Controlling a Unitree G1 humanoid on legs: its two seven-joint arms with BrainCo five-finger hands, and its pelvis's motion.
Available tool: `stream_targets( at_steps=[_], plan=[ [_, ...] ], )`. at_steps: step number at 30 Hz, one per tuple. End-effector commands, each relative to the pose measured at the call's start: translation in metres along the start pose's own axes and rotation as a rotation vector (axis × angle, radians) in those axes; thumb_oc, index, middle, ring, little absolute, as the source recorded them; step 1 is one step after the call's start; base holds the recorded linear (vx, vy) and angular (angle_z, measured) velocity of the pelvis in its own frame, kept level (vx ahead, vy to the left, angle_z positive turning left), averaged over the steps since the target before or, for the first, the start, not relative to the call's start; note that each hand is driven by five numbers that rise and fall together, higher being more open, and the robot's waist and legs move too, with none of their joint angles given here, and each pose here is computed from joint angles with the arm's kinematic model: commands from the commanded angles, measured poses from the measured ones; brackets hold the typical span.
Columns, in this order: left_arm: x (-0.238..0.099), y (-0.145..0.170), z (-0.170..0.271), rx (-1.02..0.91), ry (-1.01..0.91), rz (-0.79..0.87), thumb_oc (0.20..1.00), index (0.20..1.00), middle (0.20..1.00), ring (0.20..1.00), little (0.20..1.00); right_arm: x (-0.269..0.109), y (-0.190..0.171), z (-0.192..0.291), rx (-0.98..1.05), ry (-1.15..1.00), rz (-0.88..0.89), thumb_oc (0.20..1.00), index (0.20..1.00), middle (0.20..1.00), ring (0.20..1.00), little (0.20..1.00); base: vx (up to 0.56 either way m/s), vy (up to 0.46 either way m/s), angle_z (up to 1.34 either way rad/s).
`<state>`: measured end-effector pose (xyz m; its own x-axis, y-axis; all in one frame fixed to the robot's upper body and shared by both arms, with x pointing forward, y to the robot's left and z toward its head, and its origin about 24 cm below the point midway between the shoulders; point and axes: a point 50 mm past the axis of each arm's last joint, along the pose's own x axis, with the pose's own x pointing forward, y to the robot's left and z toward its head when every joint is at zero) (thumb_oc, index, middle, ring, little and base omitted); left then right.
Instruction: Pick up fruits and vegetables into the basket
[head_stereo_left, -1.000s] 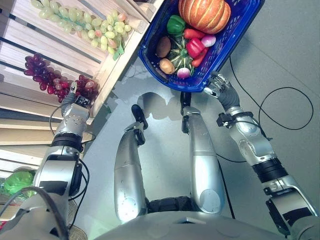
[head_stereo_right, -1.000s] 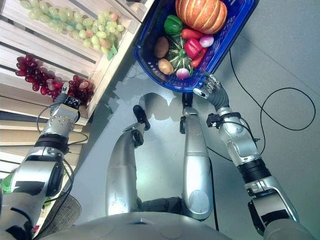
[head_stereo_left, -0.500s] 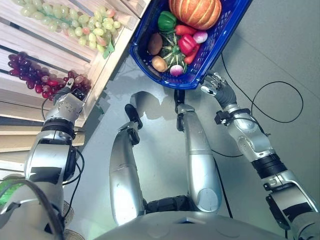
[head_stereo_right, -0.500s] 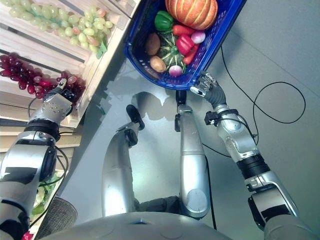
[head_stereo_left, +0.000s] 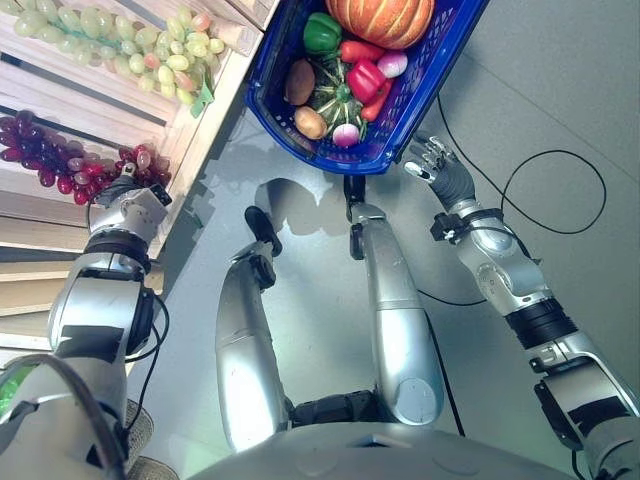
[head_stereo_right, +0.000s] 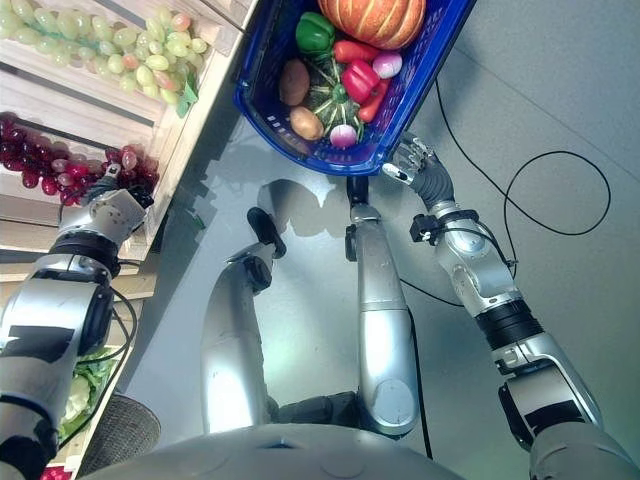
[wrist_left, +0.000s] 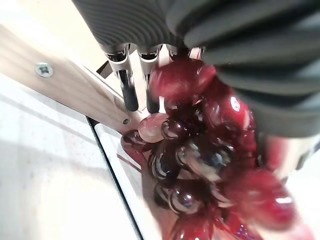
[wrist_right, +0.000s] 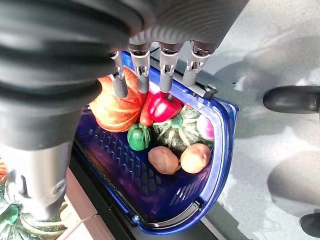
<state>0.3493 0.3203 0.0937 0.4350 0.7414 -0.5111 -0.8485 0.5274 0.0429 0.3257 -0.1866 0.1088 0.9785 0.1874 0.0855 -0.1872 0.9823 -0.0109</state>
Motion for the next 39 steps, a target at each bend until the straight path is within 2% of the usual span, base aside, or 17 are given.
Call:
stream_targets(
  at_steps=[1, 8, 14, 20, 25, 32, 39],
  plan=[
    [0.01, 0.013, -0.024, 0.04, 0.051, 0.047, 0.2, 0.2, 0.2, 0.2, 0.2, -0.008, 0.006, -0.003, 0.045, -0.029, 0.017, 1.0, 1.0, 1.0, 1.0, 1.0, 0.0, 0.0, 0.0],
    [0.007, 0.008, -0.015, -0.087, -0.04, 0.003, 0.2, 0.2, 0.2, 0.2, 0.2, -0.011, 0.007, -0.005, 0.044, -0.032, 0.014, 1.0, 1.0, 1.0, 1.0, 1.0, 0.0, 0.0, 0.0],
    [0.007, 0.003, -0.024, -0.147, -0.019, -0.099, 0.2, 0.2, 0.2, 0.2, 0.2, -0.014, 0.01, -0.01, 0.038, -0.026, 0.014, 1.0, 1.0, 1.0, 1.0, 1.0, -0.01, -0.003, 0.0],
    [0.007, -0.001, -0.04, -0.268, 0.039, -0.303, 0.2, 0.2, 0.2, 0.2, 0.2, -0.021, 0.008, -0.018, 0.012, 0.001, 0.02, 1.0, 1.0, 1.0, 1.0, 1.0, -0.02, 0.031, 0.03],
    [-0.009, -0.01, -0.065, -0.427, 0.058, -0.561, 0.2, 0.2, 0.2, 0.2, 0.2, -0.039, 0.003, -0.035, -0.015, 0.06, 0.01, 1.0, 1.0, 1.0, 1.0, 1.0, -0.02, 0.057, 0.04],
    [-0.022, -0.006, -0.073, -0.358, -0.072, -0.675, 0.2, 0.2, 0.2, 0.2, 0.2, -0.055, 0.0, -0.052, -0.026, 0.122, 0.004, 1.0, 1.0, 1.0, 1.0, 1.0, 0.0, 0.02, 0.06],
    [-0.02, 0.014, -0.071, -0.21, -0.224, -0.652, 0.2, 0.2, 0.2, 0.2, 0.2, -0.067, -0.006, -0.062, -0.035, 0.159, -0.002, 1.0, 1.0, 1.0, 1.0, 1.0, 0.01, 0.01, -0.02]
  ],
)
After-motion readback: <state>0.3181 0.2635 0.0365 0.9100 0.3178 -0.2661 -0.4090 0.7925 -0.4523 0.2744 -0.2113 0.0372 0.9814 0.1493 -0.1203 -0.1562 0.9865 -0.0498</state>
